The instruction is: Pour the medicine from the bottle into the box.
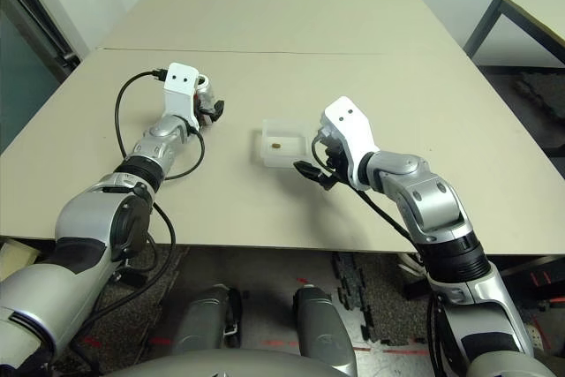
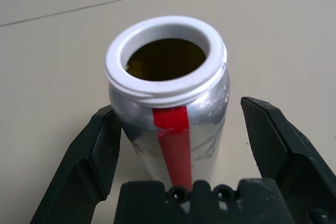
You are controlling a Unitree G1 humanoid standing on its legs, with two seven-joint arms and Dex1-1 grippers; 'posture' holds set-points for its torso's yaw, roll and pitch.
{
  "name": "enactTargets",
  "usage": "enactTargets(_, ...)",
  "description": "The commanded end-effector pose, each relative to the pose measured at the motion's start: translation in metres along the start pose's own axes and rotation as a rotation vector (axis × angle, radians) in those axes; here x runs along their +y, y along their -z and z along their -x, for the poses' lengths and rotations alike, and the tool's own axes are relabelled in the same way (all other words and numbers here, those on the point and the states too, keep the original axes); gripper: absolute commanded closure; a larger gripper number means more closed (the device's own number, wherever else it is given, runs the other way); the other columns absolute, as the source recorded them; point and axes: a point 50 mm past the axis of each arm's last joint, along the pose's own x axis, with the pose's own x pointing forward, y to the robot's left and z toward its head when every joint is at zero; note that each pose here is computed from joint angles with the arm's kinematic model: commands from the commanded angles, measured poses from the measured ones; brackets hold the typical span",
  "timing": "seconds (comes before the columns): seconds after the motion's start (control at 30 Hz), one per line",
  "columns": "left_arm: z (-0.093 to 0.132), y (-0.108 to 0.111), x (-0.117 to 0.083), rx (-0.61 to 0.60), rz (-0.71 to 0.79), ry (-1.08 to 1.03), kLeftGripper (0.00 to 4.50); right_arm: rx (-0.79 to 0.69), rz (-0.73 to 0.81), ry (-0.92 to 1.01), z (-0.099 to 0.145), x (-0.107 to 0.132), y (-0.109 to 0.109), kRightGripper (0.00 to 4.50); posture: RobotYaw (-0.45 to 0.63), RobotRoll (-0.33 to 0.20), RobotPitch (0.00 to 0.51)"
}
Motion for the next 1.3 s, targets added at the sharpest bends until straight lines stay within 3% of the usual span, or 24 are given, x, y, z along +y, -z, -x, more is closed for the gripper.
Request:
enactTargets(0.03, 0.003, 0.005, 0.004, -0.005, 0.003, 0.0, 0.03, 0.001, -0.004, -0.005, -0.001, 0.001, 0.002, 0.0, -0.01, 0.0, 0.086)
enactTargets(0.57, 0.021, 0.03, 0.003, -0.012, 0.093, 0.077, 0.03, 0.002, -0.026, 0.012, 0.002, -0.002, 0.006, 0.0, 0.02, 0.0, 0.102)
enactTargets(0.73, 0.044, 0.031, 0.001, -0.033, 0.104, 0.078, 0.03, 0.002, -0.039, 0.028, 0.008, -0.004, 0.008, 0.0, 0.03, 0.0, 0.113)
enactTargets(0.9, 0.088, 0.027, 0.002, -0.044, 0.112, 0.082, 0.03, -0.01, -0.067, 0.061, 0.018, -0.008, 0.01, 0.0, 0.05, 0.0, 0.121)
enactTargets(1.13, 0.144, 0.018, 0.035, -0.03, 0.127, -0.059, 0.03, -0.093, -0.183, 0.241, 0.051, -0.029, 0.014, 0.0, 0.1, 0.0, 0.124)
enactTargets(1.2, 0.152, 0.017, 0.051, -0.026, 0.108, -0.113, 0.03, -0.116, -0.222, 0.302, 0.059, -0.037, 0.017, 0.0, 0.1, 0.0, 0.124)
enactTargets(1.3, 0.154, 0.015, 0.096, -0.036, 0.087, -0.258, 0.03, -0.171, -0.285, 0.486, 0.073, -0.058, 0.025, 0.0, 0.11, 0.0, 0.124)
